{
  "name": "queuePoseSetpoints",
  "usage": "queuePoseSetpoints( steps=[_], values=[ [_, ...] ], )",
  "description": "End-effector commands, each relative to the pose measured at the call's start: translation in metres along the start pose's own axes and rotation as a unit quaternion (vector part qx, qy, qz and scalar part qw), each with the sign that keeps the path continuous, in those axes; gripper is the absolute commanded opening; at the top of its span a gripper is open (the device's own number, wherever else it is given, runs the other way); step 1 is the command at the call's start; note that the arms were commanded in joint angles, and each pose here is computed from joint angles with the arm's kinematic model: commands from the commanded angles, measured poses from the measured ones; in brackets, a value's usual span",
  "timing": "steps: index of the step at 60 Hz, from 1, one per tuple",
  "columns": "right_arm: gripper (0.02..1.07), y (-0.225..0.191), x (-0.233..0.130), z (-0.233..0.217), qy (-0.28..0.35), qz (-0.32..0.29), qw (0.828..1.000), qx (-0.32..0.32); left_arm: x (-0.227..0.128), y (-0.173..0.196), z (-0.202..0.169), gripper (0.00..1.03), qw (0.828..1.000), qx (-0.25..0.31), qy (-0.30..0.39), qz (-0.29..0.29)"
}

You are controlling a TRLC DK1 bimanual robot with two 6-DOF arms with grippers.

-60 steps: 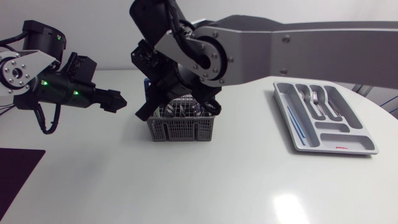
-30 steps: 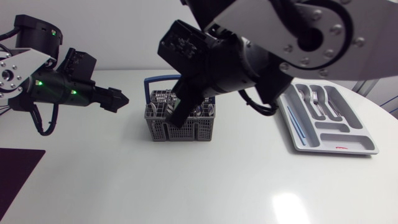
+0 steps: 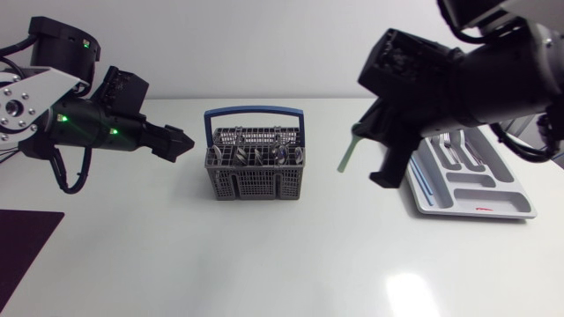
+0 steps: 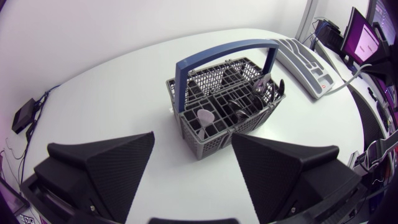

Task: Unload the cutlery basket into the drawer organizer.

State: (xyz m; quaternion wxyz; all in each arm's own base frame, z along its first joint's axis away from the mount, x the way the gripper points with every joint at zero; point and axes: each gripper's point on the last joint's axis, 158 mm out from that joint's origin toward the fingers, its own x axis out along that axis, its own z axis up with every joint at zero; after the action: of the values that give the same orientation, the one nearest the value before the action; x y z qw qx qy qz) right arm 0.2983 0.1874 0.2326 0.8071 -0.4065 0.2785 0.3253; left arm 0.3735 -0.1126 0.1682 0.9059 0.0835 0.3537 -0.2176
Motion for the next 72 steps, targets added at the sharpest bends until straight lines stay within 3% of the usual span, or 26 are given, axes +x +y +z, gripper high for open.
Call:
queuePoseSetpoints(
  steps=[1, 27, 72],
  values=[
    [0.08, -0.001, 0.001, -0.033, 0.031, 0.007, 0.999, -0.026, -0.001, -0.008, -0.007, 0.87, 1.0, 0.012, 0.002, -0.01],
    [0.08, -0.039, -0.002, -0.149, 0.111, 0.009, 0.993, -0.032, -0.001, -0.02, -0.003, 0.87, 1.0, 0.024, -0.001, -0.02],
    [0.08, -0.095, 0.01, -0.29, 0.218, 0.024, 0.973, -0.078, 0.005, -0.031, -0.006, 0.87, 0.999, 0.039, 0.005, -0.024]
  ],
)
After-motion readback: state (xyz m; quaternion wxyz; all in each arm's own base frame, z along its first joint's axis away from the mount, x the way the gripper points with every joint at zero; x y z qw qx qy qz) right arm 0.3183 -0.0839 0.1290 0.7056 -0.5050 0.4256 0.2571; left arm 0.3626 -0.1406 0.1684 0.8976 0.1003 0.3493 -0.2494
